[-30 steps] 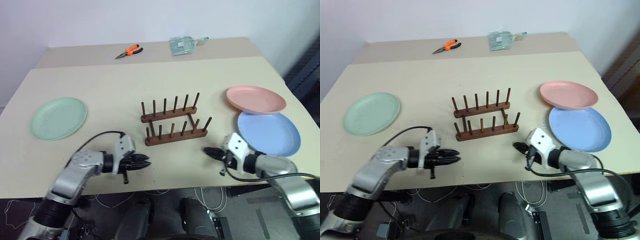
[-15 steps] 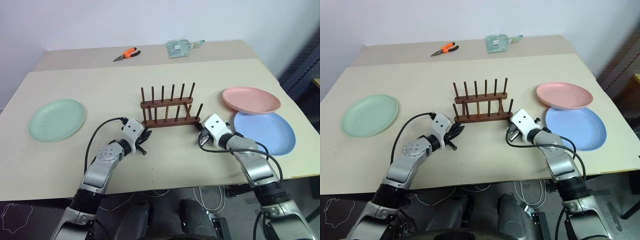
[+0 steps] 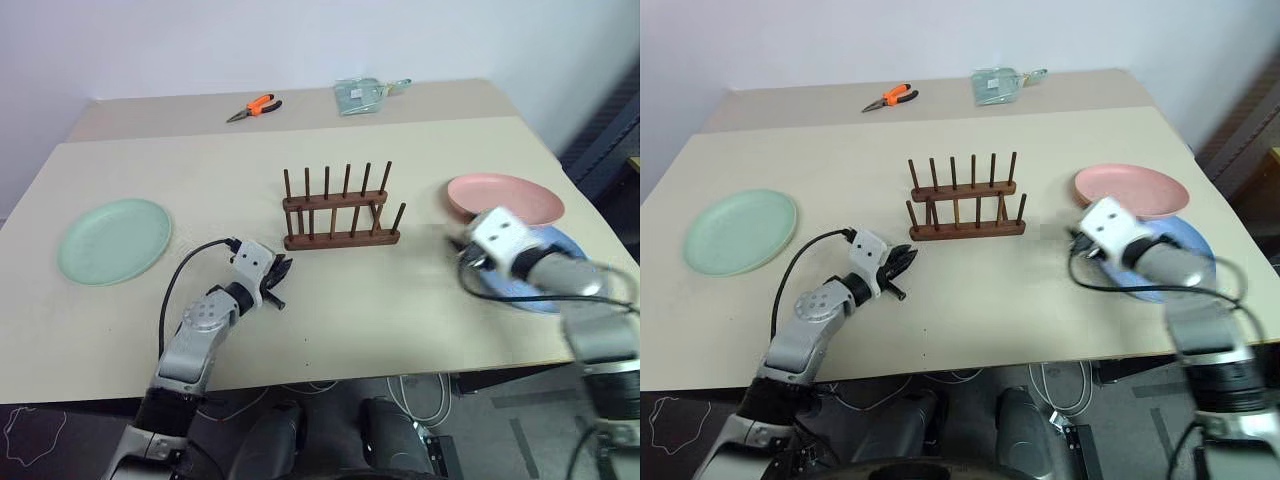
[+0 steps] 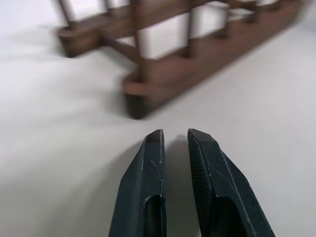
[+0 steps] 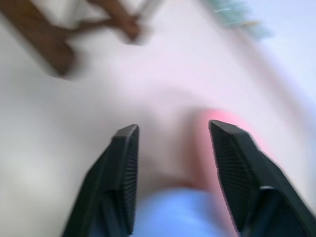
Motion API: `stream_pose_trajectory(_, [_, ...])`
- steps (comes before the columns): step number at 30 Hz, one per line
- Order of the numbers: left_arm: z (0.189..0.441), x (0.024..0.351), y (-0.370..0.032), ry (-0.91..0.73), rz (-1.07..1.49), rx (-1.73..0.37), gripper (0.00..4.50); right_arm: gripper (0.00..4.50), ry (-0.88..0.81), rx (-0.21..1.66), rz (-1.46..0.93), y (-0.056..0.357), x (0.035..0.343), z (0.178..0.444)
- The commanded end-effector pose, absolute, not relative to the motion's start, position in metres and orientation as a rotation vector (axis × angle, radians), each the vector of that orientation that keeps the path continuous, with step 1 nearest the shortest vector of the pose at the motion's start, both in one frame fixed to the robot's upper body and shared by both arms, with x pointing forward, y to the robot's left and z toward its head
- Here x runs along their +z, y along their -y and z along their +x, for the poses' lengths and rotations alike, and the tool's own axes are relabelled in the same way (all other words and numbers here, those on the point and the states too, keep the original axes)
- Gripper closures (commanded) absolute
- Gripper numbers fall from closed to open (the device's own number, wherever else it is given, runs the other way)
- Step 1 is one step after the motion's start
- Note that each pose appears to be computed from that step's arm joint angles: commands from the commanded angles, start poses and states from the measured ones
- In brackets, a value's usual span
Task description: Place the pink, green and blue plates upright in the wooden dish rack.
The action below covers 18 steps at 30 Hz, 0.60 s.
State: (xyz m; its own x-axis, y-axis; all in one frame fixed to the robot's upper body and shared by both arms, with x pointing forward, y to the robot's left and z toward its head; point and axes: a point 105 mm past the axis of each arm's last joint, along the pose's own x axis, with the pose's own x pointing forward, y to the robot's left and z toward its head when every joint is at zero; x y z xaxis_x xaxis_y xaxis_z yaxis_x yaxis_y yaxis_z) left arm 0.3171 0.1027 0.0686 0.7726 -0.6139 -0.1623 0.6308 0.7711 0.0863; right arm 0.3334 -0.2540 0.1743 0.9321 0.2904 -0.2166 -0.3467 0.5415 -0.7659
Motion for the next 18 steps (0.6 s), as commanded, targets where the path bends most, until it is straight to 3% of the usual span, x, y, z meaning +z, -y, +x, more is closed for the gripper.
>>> stream_pose_trajectory(1, [0.305, 0.101, -0.080, 0.006, 0.101, -0.814, 3.79, 2.21, -0.083, 0.327, -1.087, 0.269, 0.182, 0.332])
stream_pose_trajectory(9, [0.288, 0.128, -0.048, 0.104, 0.094, -0.997, 3.79, 2.21, -0.217, 0.190, -1.338, 0.309, 0.152, 0.351])
stream_pose_trajectory(14, [0.288, 0.128, -0.048, 0.104, 0.105, -0.990, 3.79, 4.44, -0.195, 0.191, -1.347, 0.305, 0.149, 0.358])
stream_pose_trajectory(18, [0.287, 0.125, -0.055, 0.095, 0.119, -0.966, 3.79, 4.44, -0.070, 0.176, -1.428, 0.292, 0.175, 0.360])
